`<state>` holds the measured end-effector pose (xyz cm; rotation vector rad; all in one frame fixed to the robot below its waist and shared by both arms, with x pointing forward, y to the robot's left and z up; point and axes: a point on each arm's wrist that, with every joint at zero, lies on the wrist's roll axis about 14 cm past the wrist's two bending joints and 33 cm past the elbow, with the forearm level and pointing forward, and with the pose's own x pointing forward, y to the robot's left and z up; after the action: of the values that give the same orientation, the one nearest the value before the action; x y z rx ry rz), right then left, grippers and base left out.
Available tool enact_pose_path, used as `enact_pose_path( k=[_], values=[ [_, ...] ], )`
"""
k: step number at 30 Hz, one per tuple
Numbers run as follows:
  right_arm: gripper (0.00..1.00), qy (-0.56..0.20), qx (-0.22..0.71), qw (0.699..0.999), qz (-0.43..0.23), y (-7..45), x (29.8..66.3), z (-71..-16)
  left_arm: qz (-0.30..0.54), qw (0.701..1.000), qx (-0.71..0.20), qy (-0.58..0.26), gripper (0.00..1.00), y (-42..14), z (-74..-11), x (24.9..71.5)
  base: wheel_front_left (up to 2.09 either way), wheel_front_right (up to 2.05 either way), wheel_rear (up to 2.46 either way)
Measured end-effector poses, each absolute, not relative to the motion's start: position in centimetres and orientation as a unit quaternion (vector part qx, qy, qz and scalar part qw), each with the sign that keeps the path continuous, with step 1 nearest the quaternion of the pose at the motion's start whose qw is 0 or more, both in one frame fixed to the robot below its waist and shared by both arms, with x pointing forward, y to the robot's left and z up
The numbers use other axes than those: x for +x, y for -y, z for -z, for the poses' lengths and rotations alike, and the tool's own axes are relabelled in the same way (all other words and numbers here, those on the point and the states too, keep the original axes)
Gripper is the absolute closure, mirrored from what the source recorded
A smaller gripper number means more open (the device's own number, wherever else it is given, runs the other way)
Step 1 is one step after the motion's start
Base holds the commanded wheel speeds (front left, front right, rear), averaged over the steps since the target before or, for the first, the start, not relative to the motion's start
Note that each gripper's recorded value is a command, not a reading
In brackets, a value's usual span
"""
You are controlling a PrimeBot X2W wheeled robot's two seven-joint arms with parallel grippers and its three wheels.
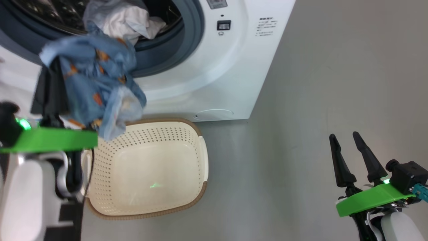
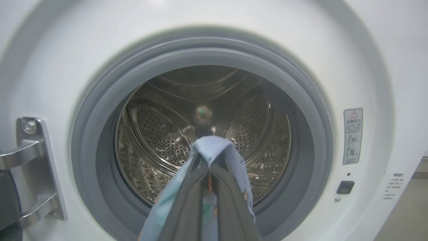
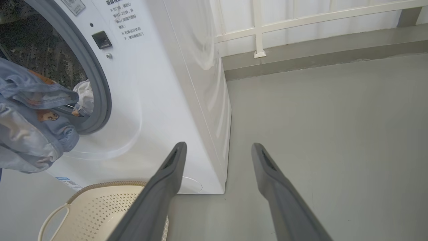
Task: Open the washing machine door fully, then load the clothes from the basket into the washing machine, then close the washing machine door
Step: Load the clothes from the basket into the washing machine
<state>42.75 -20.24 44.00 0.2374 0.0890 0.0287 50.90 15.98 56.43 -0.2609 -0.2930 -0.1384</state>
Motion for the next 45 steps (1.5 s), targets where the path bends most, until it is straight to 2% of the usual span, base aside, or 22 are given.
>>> enact_pose_path(
  k=[6,15,24,35,41,45],
  values=[
    [0.0,-0.052,0.121,0.991,-0.007,20.5,42.6,-43.4,0.089,0.978,-0.125,0.139,1.0,-14.5,-56.7,54.6,0.0,0.0,0.0],
    [0.0,-0.053,0.124,0.991,-0.002,20.5,43.0,-43.2,0.108,0.987,-0.114,0.041,1.0,-11.9,-51.7,59.6,0.0,0.0,0.0],
    [0.0,-0.062,0.122,0.991,0.004,20.8,43.3,-42.4,0.117,0.988,-0.092,-0.048,1.0,-10.4,-47.2,62.7,0.0,0.0,0.0],
    [0.0,-0.074,0.12,0.99,0.007,21.0,44.2,-41.1,0.121,0.985,-0.063,-0.106,1.0,-10.0,-44.2,65.7,0.0,0.0,0.0],
    [0.0,-0.082,0.12,0.989,0.01,21.1,44.2,-40.4,0.121,0.988,-0.056,-0.081,1.0,-9.8,-45.5,67.7,0.0,0.0,0.0],
    [0.0,-0.084,0.119,0.989,0.011,21.2,44.5,-40.2,0.122,0.991,-0.061,-0.001,1.0,-9.6,-50.0,69.7,0.0,0.0,0.0]
  ],
)
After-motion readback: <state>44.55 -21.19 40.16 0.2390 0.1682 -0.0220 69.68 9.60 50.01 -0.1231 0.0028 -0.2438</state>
